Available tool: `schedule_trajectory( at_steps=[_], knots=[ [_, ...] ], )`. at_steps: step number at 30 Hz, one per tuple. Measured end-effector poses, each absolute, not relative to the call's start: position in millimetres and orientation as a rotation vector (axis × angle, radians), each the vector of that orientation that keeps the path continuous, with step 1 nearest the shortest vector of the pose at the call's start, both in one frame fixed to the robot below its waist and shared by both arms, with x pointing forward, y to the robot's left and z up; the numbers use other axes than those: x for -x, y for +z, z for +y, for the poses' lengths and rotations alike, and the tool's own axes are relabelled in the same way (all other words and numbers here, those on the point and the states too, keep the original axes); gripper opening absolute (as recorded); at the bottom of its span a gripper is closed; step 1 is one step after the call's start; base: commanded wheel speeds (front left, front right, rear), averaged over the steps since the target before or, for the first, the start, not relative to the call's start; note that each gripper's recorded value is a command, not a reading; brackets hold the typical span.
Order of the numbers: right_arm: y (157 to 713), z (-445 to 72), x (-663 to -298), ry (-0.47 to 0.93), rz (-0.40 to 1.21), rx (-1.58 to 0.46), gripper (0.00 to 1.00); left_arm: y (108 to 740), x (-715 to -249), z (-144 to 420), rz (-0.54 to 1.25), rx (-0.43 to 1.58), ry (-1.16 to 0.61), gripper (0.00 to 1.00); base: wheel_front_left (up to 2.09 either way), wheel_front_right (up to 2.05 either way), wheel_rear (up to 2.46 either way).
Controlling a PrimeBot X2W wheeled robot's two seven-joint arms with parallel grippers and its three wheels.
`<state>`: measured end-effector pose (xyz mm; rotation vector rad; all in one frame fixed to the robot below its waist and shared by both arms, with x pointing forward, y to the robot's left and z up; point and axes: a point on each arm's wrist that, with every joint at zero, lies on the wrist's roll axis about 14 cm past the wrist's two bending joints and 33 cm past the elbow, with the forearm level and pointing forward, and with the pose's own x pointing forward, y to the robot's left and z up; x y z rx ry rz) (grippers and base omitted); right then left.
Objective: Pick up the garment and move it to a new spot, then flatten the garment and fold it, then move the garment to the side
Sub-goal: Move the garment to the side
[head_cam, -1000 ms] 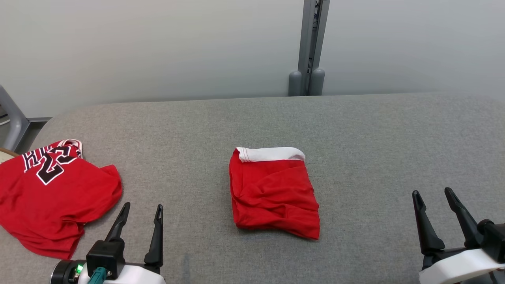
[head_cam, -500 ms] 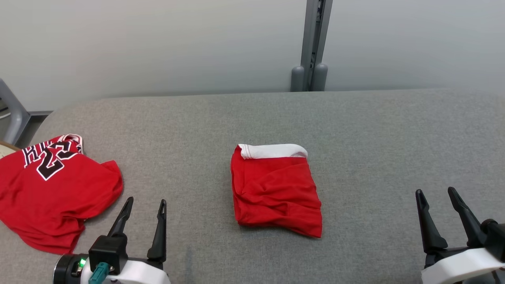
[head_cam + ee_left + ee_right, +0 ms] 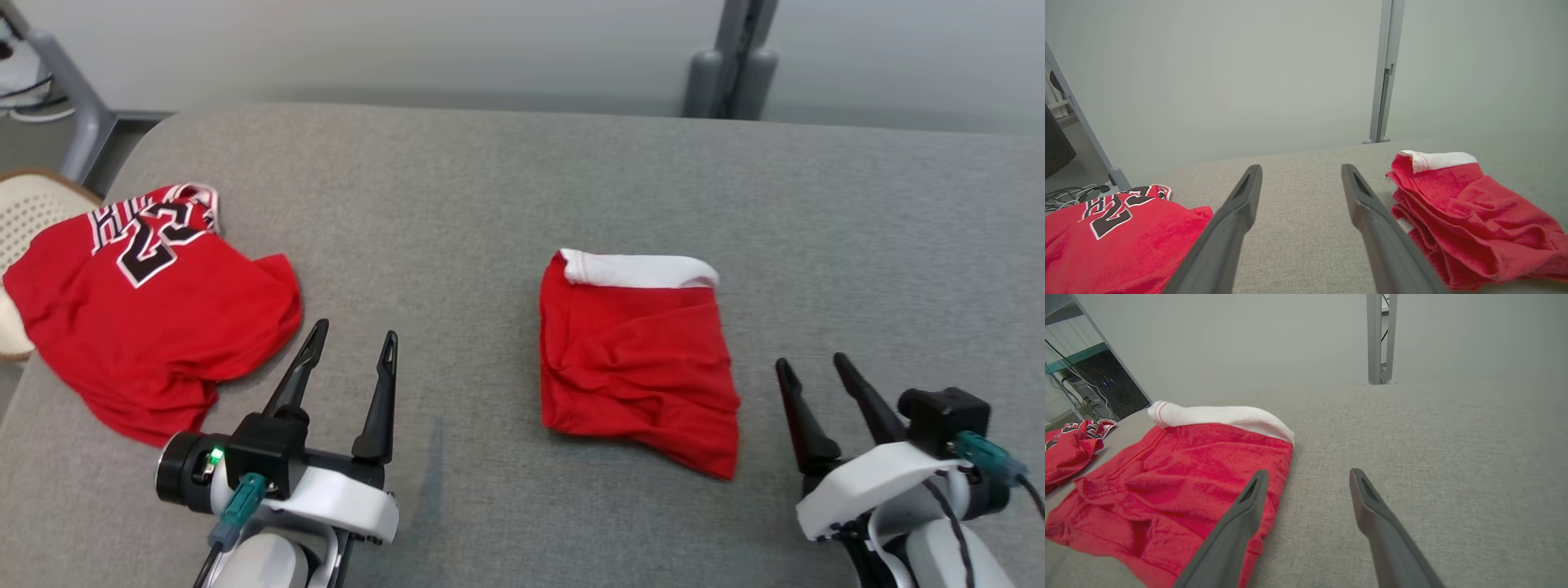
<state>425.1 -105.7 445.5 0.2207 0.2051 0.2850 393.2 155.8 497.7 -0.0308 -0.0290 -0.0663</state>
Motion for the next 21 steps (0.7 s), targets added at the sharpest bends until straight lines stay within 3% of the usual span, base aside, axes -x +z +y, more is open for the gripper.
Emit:
schedule_trajectory(
  at_steps=[12,13,14,21],
  knots=[
    [377,-41,-422,0.442,0.473,-0.271,1.00,481,-401,169,0.010,0.026,-0.022,1.00,0.00,0.00,0.00],
    [377,-40,-423,0.444,0.478,-0.271,0.55,480,-402,168,0.010,0.027,-0.025,1.00,0.00,0.00,0.00],
    [377,-40,-424,0.445,0.480,-0.273,0.00,479,-403,168,0.012,0.026,-0.027,1.00,0.00,0.00,0.00],
    [382,-51,-424,0.447,0.446,-0.246,0.00,480,-412,155,0.002,0.014,-0.071,1.00,0.00,0.00,0.00]
  ],
)
